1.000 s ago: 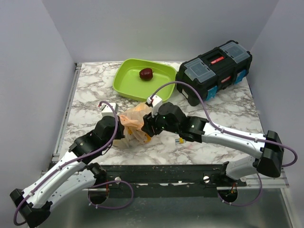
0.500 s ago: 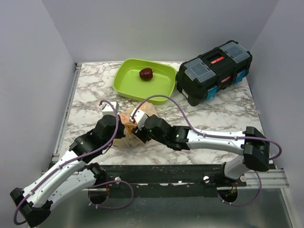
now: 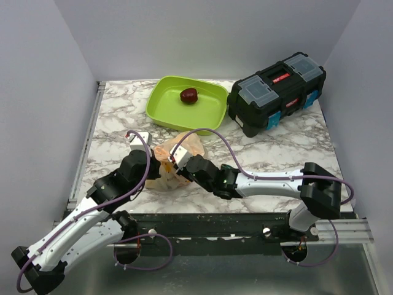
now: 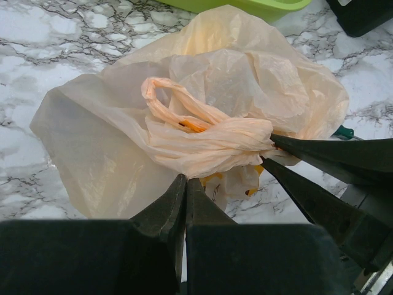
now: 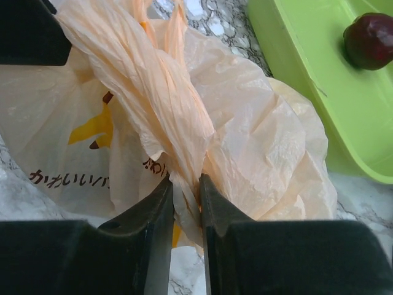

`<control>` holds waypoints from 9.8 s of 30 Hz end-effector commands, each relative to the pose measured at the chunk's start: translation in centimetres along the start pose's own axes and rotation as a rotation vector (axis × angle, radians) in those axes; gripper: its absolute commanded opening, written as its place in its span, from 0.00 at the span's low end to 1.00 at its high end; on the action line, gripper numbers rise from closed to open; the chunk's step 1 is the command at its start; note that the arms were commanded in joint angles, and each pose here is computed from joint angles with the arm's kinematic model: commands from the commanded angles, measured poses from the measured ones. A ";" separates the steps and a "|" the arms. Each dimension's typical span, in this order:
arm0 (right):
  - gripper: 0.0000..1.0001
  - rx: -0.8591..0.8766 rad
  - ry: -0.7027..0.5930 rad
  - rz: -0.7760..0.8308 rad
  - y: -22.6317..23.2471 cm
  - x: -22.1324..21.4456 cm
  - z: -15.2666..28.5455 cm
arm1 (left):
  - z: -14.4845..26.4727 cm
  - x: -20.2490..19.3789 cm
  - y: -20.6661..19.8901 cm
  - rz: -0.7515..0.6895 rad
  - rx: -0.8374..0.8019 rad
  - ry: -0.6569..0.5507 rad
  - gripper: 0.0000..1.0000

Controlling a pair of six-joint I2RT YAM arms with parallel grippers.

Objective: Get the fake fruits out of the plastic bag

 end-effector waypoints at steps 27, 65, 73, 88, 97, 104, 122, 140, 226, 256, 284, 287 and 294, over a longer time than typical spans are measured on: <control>0.01 0.207 -0.047 -0.499 0.2 -0.7 5.0 | 4.9 4.4 -1.1 -0.063 -0.216 -0.237 0.84; 0.01 0.218 -0.050 -0.494 0.3 0.4 5.3 | -2.5 1.1 -5.4 -0.242 -0.313 0.121 0.40; 0.02 0.187 -0.042 -0.507 -0.2 0.0 5.5 | -1.8 2.6 -3.3 -0.183 -0.169 0.033 0.01; 0.01 -0.007 -0.084 -0.610 -3.5 -2.6 7.1 | 2.7 3.8 3.6 0.101 0.186 -0.239 0.00; 0.16 -0.080 -0.144 -0.690 -5.1 -3.2 8.4 | 4.9 3.5 5.7 0.238 0.233 -0.382 0.00; 0.38 -0.010 -0.121 -0.629 -3.9 -1.5 7.7 | 5.0 3.7 4.8 0.210 0.152 -0.394 0.00; 0.74 -0.128 -0.219 -0.759 -8.2 2.8 7.6 | 4.8 3.5 3.6 0.158 0.074 -0.358 0.00; 0.01 0.056 -0.187 -0.743 -6.3 2.7 8.3 | 6.2 7.7 -0.2 -0.107 -0.147 -0.273 0.84; 0.07 -0.424 -0.285 -0.461 -16.4 15.8 8.4 | 7.2 17.7 5.9 -0.146 0.216 -0.391 0.00; 1.00 0.132 -0.076 -0.881 -8.7 13.0 18.5 | 9.4 10.3 3.4 -0.053 -0.054 -0.491 0.00; 1.00 -0.157 -0.109 -1.457 -2.6 4.5 4.8 | 10.3 8.3 2.4 -0.071 -0.143 -0.426 0.00; 0.95 -0.176 -0.123 -1.429 -2.6 4.6 3.9 | 10.6 7.8 2.4 -0.087 -0.156 -0.405 0.00; 0.22 0.035 -0.077 -1.281 -0.6 4.3 4.5 | 14.7 9.3 2.7 -0.123 -0.161 -0.430 0.82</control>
Point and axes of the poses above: each gripper's point midway between its finger pads, its own z axis back along the fingers, its own y axis along the line the jaws close on, x = y × z, the point moved 4 cm from there along z, back along the fingers, and after that the axes turned 15 degrees about -z, right-handed, at the moved point
